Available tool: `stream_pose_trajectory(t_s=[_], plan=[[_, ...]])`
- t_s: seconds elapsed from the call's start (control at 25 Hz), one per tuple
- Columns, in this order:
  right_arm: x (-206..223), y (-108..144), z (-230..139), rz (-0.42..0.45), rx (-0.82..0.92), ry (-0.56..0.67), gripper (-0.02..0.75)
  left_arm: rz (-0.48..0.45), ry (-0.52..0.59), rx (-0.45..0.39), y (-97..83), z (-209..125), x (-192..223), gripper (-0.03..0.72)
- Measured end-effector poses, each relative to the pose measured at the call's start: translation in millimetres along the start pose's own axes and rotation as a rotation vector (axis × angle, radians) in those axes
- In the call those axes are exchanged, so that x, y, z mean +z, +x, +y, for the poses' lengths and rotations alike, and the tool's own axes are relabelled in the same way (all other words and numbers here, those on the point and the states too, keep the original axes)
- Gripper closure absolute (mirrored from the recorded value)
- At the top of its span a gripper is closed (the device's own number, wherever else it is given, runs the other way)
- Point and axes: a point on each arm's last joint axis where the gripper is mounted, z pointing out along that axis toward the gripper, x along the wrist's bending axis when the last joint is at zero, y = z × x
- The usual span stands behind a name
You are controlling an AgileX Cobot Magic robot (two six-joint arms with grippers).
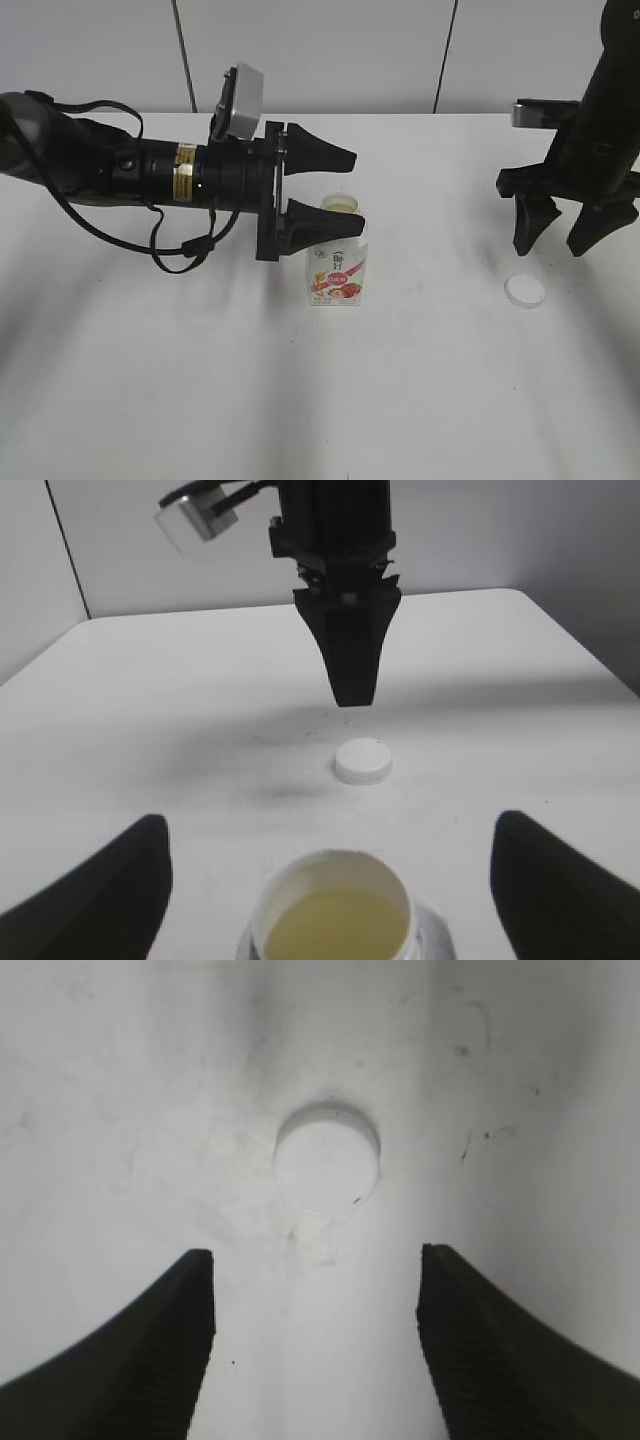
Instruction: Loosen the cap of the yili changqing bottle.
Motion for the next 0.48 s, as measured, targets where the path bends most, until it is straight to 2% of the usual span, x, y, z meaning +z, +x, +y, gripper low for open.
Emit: stream_pose_trajectory(t_s=[0.36, 0.48], plan=[[-57, 8, 1, 0.014, -0.015, -0.071, 0.234, 0.015, -0.021, -0.068, -0.1, 44, -11, 0.098], [-76, 10, -3, 0.018, -0.023, -0.112, 0.234, 0.092, 0.029, -0.063, 3.4, 65, -19, 0.098]])
